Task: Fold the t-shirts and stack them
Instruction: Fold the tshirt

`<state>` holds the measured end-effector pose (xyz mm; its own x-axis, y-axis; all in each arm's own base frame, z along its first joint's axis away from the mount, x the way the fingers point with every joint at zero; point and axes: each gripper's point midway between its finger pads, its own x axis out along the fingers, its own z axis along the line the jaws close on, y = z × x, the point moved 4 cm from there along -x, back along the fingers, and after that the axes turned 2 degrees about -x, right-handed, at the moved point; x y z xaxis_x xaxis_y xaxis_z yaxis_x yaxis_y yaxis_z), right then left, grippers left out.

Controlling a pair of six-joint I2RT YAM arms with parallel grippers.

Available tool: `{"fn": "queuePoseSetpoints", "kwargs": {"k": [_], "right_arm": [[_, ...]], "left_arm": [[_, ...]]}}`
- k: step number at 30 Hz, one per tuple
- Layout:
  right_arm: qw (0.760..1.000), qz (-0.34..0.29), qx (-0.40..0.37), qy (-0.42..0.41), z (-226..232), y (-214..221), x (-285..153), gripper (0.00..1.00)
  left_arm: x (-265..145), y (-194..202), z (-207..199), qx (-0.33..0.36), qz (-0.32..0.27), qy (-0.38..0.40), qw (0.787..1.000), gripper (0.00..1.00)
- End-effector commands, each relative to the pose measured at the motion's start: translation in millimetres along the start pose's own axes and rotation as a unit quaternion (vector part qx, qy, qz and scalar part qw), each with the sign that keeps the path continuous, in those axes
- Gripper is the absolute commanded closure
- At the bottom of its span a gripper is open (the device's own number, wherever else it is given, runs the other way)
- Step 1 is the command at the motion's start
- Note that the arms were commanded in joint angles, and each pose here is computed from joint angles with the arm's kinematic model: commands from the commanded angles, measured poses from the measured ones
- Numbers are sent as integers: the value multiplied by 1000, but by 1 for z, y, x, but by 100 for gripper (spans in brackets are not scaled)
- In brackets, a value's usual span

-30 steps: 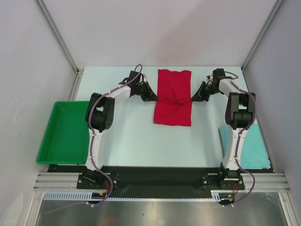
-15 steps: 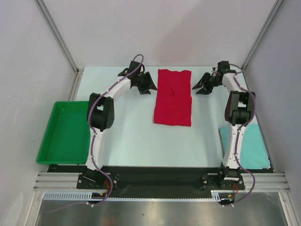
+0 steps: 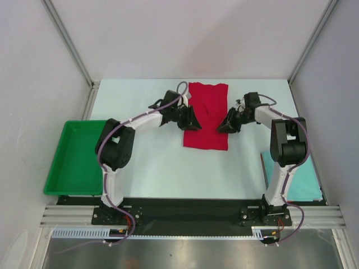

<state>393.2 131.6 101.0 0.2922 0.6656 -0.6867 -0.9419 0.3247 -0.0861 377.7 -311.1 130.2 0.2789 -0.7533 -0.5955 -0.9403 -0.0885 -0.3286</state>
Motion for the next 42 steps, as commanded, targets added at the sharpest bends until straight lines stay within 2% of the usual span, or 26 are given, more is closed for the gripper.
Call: {"fn": "queuePoseSetpoints", "kwargs": {"k": [1, 4, 5, 11, 14, 17, 21, 24, 25, 26, 27, 29, 31, 34, 35, 37, 42], "right_arm": [[998, 25, -15, -54, 14, 33, 3, 82], [996, 68, -7, -58, 1, 63, 13, 95], [996, 71, -10, -49, -4, 67, 15, 96], [998, 54, 13, 40, -61, 72, 0, 97], [996, 33, 13, 77, -73, 70, -16, 97], [996, 26, 10, 85, -65, 74, -30, 97], [999, -5, -11, 45, -30, 68, -48, 95], [1000, -29, -11, 2, -10, 55, -44, 89], [999, -40, -5, -29, 1, 43, -41, 82], [999, -29, 13, -41, -5, 38, -29, 80], [997, -43, 5, -67, 2, 24, -23, 78], [994, -34, 30, -96, 3, 6, -6, 73], [992, -44, 20, -120, 7, -13, 6, 69], [986, -55, 17, -159, 17, -47, 25, 69], [984, -62, 15, -168, 24, -59, 26, 70], [983, -60, 23, -172, 16, -70, 42, 75], [979, -88, 48, -176, 2, -102, 55, 80]], "left_arm": [[6, 18, -4, -4, 20, 44, 999, 63], [12, 35, 18, -29, 40, 20, 999, 65], [12, 42, 27, -32, 50, 4, 998, 66], [12, 68, 80, -22, 91, -95, 991, 69], [4, 70, 90, 2, 98, -134, 986, 69], [-8, 69, 84, 25, 96, -143, 985, 68], [-27, 56, 40, 50, 75, -95, 991, 61], [-31, 35, 13, 50, 38, -50, 997, 55], [-26, 29, 7, 47, 38, -28, 998, 55], [-20, 19, 2, 43, 19, -8, 999, 55], [-16, 10, -2, 40, 12, 11, 999, 55], [7, 0, 2, 15, 14, 56, 998, 55], [20, -12, -1, -8, 10, 88, 996, 56], [44, -37, 5, -26, -22, 129, 991, 56], [56, -37, 18, -39, -20, 127, 991, 56], [65, -49, 18, -39, -30, 139, 989, 56], [84, -73, 47, -61, -54, 133, 988, 56]]}}
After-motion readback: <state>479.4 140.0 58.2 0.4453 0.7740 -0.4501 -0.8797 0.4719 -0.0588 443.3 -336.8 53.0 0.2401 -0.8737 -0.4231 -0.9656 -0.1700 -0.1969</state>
